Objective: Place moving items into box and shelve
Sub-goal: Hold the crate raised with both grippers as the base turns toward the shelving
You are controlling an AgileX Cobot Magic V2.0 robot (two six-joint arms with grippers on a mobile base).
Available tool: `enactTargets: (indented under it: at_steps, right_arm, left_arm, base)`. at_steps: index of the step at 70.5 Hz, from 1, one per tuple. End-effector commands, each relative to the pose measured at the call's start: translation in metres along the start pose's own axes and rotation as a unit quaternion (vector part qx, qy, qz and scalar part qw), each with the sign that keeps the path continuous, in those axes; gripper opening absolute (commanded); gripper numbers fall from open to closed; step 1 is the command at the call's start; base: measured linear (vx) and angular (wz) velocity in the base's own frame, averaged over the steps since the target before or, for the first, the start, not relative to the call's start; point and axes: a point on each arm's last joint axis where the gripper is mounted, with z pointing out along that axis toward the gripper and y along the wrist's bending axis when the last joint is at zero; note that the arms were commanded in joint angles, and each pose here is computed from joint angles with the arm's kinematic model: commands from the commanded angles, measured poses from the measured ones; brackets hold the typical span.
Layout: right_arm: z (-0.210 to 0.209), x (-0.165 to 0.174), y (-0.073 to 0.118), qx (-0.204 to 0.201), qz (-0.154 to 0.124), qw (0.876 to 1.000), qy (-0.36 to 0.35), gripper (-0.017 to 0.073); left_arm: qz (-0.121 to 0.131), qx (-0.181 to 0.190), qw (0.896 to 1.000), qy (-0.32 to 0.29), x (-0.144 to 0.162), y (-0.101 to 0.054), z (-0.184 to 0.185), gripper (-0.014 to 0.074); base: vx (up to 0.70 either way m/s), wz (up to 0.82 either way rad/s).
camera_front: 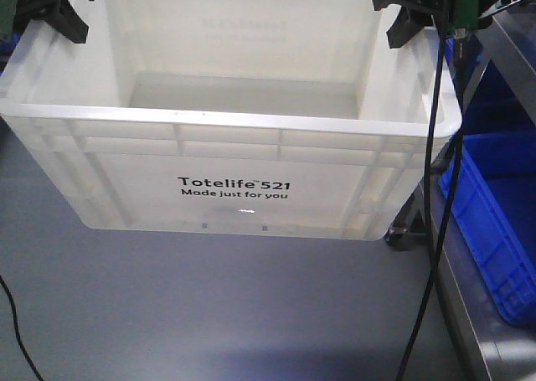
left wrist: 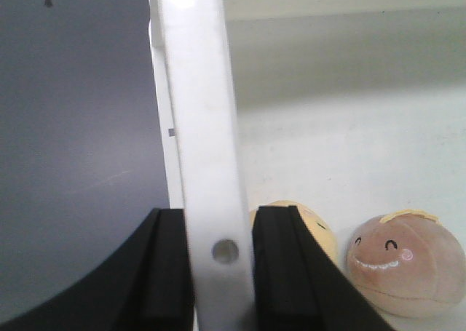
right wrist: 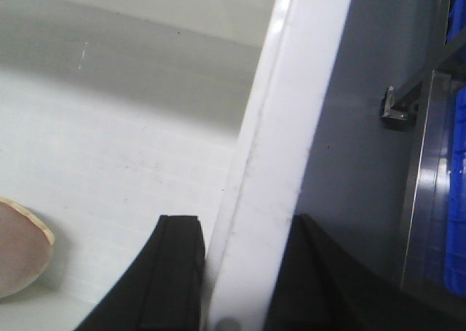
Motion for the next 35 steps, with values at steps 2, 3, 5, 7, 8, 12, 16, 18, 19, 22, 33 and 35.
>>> enactTargets:
  at_steps: [2, 3, 5, 7, 8, 12, 16, 18, 19, 22, 33, 35]
  right_arm:
    - [-0.0397, -0.0069, 0.0152, -0.039, -0.022, 0.995, -0.090, -0.0012]
    - [-0.0397, -0.0069, 0.0152, -0.039, -0.022, 0.995, -0.090, -0.0012]
    - [-0.0397, -0.0069, 0.0152, -0.039, -0.022, 0.995, -0.090, -0.0012]
    - [-0.0397, -0.0069, 0.0152, -0.039, -0.022, 0.995, -0.090, -0.0012]
    - [-0.0397, -0.0069, 0.0152, -0.039, -0.022, 0.995, -0.090, -0.0012]
    - [-0.0397, -0.0069, 0.0152, -0.039, -0.022, 0.995, -0.090, -0.0012]
    - [-0.0397, -0.0069, 0.0152, -0.039, -0.022, 0.995, -0.090, -0.0012]
    - [-0.0397, -0.0069, 0.0152, -0.039, -0.022, 0.995, -0.090, -0.0012]
    - [-0.0397, -0.0069, 0.0152, -0.039, -0.022, 0.995, -0.090, -0.0012]
    - [-0.0397, -0.0069, 0.0152, -0.039, -0.022, 0.995, -0.090, -0.0012]
    - [-0.0397, -0.0069, 0.0152, -0.039, -0.022, 0.995, -0.090, -0.0012]
    - [-0.0397, -0.0069, 0.0152, -0.039, -0.022, 0.995, -0.090, -0.0012]
  left_arm:
    - [0.005, 0.053, 0.994, -0.096, -0.0067, -0.0180, -0.0388, -0.0017]
    - [0.005, 0.053, 0.994, -0.096, -0.0067, -0.0180, -0.0388, -0.0017]
    - [0.005, 0.053, 0.994, -0.096, -0.0067, -0.0180, -0.0388, -0.0017]
    - [0.005, 0.053, 0.994, -0.096, -0.0067, -0.0180, -0.0388, -0.0017]
    - [0.005, 0.053, 0.994, -0.096, -0.0067, -0.0180, -0.0388, -0.0017]
    - [0.005, 0.053, 0.994, -0.096, -0.0067, -0.0180, -0.0388, -0.0017]
    - [0.005, 0.053, 0.994, -0.096, -0.0067, -0.0180, -0.0388, -0.0017]
    - [0.005, 0.053, 0.994, -0.096, -0.0067, -0.0180, -0.0388, -0.0017]
    - [0.005, 0.053, 0.994, -0.096, -0.0067, -0.0180, -0.0388, -0.0017]
    - [0.005, 0.053, 0.994, -0.096, -0.0067, -0.0180, -0.0388, -0.0017]
    - [0.005, 0.053, 0.994, -0.096, -0.0067, -0.0180, -0.0388, -0.0017]
    - [0.005, 0.053, 0.994, -0.096, -0.0067, -0.0180, -0.0388, -0.0017]
  base:
    - [0.47, -0.12]
    - [0.47, -0.12]
    - [0.48, -0.12]
    - [0.48, -0.11]
    - [0.48, -0.11]
    - [0.49, -0.09]
    - [0.50, -0.07]
    - [0.50, -0.05]
    - [0.51, -0.03]
    - [0.51, -0.02]
    - [0.52, 0.01]
    - [0.52, 0.02]
